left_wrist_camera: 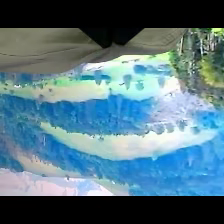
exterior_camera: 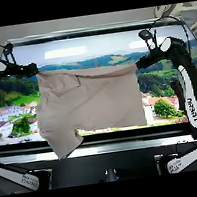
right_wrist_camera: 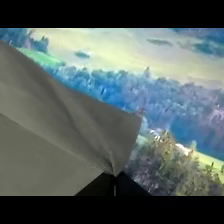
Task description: Fold the shirts.
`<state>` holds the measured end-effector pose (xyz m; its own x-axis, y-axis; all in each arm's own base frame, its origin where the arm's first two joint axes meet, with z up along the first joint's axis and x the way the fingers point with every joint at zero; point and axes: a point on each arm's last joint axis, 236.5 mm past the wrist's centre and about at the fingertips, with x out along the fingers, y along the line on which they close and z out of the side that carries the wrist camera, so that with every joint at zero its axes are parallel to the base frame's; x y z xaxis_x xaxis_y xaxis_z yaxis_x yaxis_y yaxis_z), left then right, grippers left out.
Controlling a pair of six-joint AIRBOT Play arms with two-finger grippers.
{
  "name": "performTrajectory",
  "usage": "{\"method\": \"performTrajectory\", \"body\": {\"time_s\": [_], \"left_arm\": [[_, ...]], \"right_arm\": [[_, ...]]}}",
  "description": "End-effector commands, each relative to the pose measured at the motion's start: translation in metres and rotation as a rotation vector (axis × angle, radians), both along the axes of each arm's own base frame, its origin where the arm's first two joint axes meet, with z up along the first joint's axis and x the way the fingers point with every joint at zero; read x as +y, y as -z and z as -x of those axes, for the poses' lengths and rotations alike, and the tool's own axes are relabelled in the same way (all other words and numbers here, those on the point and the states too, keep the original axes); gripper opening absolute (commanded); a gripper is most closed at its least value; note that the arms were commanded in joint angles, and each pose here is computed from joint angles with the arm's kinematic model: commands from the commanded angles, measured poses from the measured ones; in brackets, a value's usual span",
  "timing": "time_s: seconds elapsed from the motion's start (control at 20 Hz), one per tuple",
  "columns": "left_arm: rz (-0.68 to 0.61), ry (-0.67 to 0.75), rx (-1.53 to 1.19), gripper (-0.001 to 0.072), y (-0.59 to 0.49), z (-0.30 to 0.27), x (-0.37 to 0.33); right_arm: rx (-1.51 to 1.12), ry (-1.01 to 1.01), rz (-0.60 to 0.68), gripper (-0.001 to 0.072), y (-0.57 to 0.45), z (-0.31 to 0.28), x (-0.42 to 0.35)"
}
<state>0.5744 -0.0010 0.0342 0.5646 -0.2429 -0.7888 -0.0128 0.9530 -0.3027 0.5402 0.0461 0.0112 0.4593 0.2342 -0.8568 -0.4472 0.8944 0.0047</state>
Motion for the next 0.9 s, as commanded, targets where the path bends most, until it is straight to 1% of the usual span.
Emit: {"method": "performTrajectory", "body": {"time_s": [0.0, 0.1, 0.2, 0.3, 0.35, 0.45, 0.85], "left_arm": [[-0.064, 0.050, 0.128, 0.0024, -0.014, 0.042, 0.026], [-0.098, 0.060, 0.291, 0.0024, -0.004, 0.084, 0.037], [-0.143, 0.075, 0.462, 0.0023, 0.022, 0.123, 0.046], [-0.115, 0.072, 0.570, 0.0023, 0.049, 0.147, 0.041], [-0.104, 0.070, 0.614, 0.0024, 0.061, 0.158, 0.039], [-0.091, 0.078, 0.673, 0.0023, 0.077, 0.174, 0.036], [-0.061, 0.071, 0.753, 0.0025, 0.097, 0.195, 0.030]], "right_arm": [[0.210, -0.075, 0.061, 0.0019, 0.008, 0.055, -0.004], [0.359, -0.104, 0.060, 0.0020, 0.017, 0.090, -0.004], [0.426, -0.114, 0.043, 0.0020, 0.028, 0.107, 0.000], [0.442, -0.109, 0.000, 0.0020, 0.042, 0.109, 0.010], [0.453, -0.114, -0.044, 0.0020, 0.049, 0.111, 0.019], [0.480, -0.116, -0.081, 0.0020, 0.064, 0.111, 0.027], [0.486, -0.109, -0.084, 0.0024, 0.074, 0.108, 0.027]]}}
